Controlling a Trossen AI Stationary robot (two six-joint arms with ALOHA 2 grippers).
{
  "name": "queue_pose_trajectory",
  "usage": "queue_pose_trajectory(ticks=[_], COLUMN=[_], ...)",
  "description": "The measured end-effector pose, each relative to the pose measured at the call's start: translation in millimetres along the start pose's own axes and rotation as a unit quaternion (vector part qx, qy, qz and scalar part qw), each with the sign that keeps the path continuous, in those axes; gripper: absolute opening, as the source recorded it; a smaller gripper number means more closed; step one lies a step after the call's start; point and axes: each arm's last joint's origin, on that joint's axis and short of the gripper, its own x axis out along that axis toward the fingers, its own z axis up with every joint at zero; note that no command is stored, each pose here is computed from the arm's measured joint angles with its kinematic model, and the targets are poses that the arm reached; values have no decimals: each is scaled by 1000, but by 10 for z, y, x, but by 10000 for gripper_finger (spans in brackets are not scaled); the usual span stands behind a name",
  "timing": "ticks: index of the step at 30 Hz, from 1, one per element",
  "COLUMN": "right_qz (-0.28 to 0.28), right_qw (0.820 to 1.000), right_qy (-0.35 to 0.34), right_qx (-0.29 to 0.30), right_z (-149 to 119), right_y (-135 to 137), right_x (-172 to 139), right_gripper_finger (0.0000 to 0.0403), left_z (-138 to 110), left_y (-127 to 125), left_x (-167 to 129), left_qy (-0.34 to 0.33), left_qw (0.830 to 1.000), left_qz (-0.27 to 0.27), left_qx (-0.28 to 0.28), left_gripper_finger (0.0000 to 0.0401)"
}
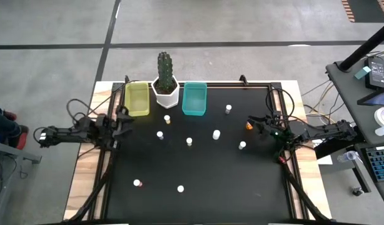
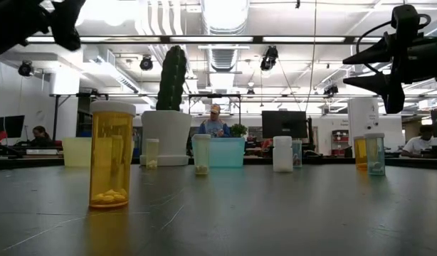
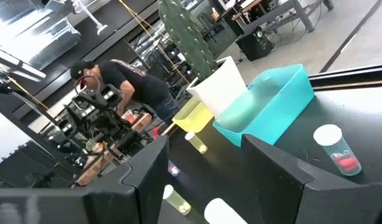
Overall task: Pick and place medicine bottles into bin by pill shape (circle, oval)
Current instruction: Put the light blue tablet bottle into the blue bin
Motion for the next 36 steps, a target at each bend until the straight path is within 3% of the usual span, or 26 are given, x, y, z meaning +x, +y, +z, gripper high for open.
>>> queue_pose_trajectory(ticks=[7, 12, 16, 24, 29, 36], right_qz=[-4, -32, -19, 31, 26, -1], right_qw=[999, 997, 996, 985, 984, 978], right_qy=[-1, -30, -67, -156, -146, -102], right_qx=[-41, -65, -62, -69, -100, -180], right_z=[-1, 28, 98, 278, 389, 473], right_y=[-1, -8, 47, 217, 384, 714], right_x=[3, 2, 9, 39, 135, 456], right_gripper_finger=[194, 194, 194, 194, 194, 194], left_z=[34, 34, 38, 37, 93, 103], left_y=[0, -9, -8, 45, 57, 91], left_x=[0, 0, 0, 31, 140, 299], left_qy=[-18, -18, -20, -10, 10, 58], left_qw=[997, 999, 999, 996, 994, 980], left_qz=[2, -13, -11, 80, 101, 155], left_qx=[75, 44, 39, 37, 42, 114], left_gripper_finger=[187, 187, 187, 187, 187, 187])
